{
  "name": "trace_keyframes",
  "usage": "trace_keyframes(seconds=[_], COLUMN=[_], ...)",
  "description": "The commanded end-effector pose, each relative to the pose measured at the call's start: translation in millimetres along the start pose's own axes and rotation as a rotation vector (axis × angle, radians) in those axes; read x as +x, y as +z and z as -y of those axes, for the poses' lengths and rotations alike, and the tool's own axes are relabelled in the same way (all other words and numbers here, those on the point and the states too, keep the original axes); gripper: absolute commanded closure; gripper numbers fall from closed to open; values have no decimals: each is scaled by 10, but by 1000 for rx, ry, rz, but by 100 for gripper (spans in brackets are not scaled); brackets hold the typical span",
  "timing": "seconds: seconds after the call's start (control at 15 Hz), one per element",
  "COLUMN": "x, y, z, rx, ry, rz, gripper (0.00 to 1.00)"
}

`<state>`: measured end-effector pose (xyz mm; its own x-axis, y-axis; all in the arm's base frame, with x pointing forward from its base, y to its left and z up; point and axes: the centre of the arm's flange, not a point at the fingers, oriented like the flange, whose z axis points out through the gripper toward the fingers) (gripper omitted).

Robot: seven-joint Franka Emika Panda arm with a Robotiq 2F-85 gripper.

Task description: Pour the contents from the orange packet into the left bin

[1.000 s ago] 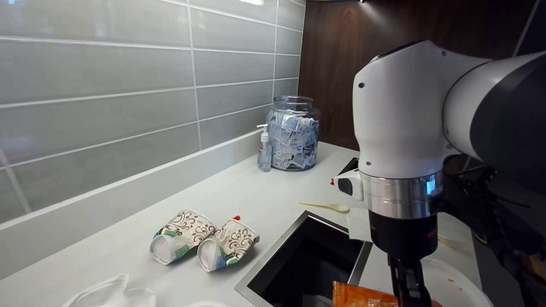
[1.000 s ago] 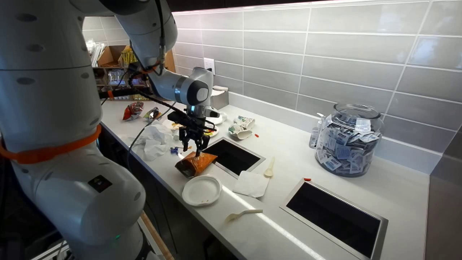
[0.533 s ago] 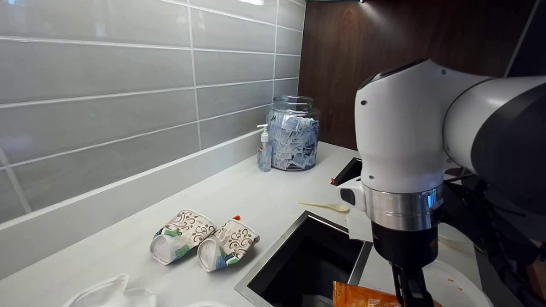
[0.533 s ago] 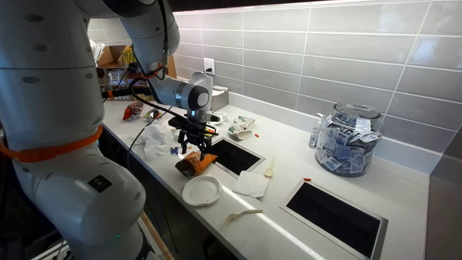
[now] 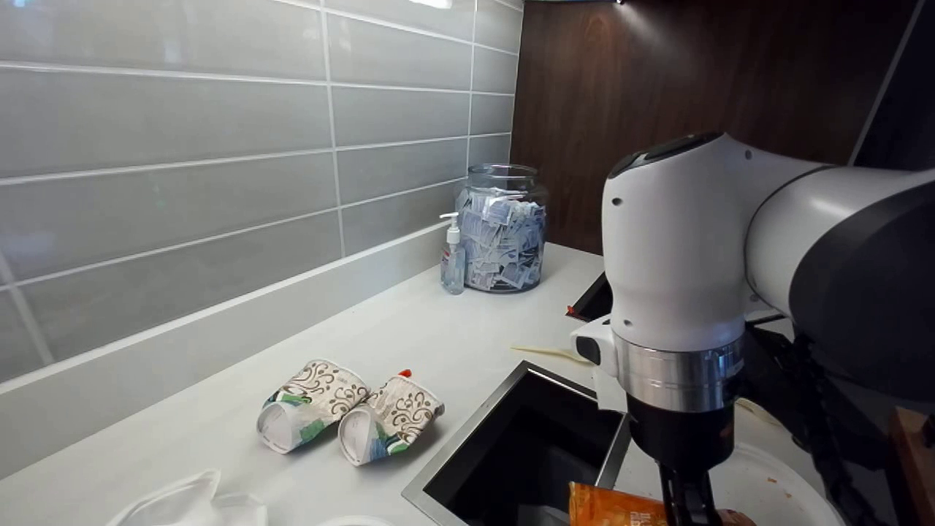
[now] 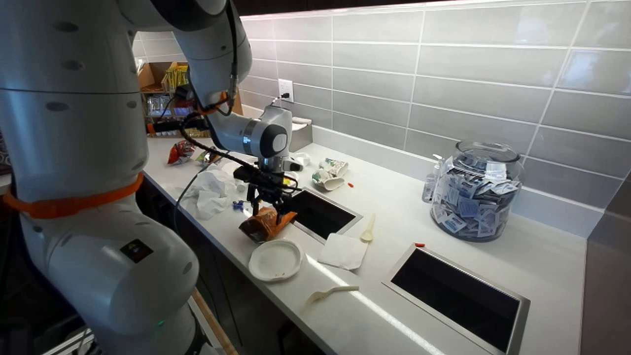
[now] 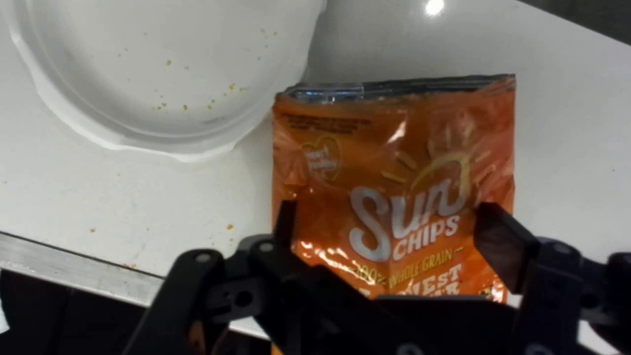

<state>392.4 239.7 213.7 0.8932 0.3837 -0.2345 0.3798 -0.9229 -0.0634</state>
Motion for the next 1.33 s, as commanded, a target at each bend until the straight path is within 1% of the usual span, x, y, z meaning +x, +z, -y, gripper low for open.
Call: trace_keyframes(seconds=[0.0, 0.27, 0.33, 0.53, 0.73, 0.93, 1.27], x=[21, 31, 32, 36, 47, 36, -21], y=[121, 161, 164, 160, 109, -42, -348], z=[-41, -73, -82, -101, -105, -82, -35], rx=[17, 38, 43, 60, 89, 107, 102], ry=[-9, -8, -9, -6, -8, -10, -7], rz=[-10, -9, -9, -13, -35, -67, -113], gripper=[40, 70, 79, 99, 100, 100, 100])
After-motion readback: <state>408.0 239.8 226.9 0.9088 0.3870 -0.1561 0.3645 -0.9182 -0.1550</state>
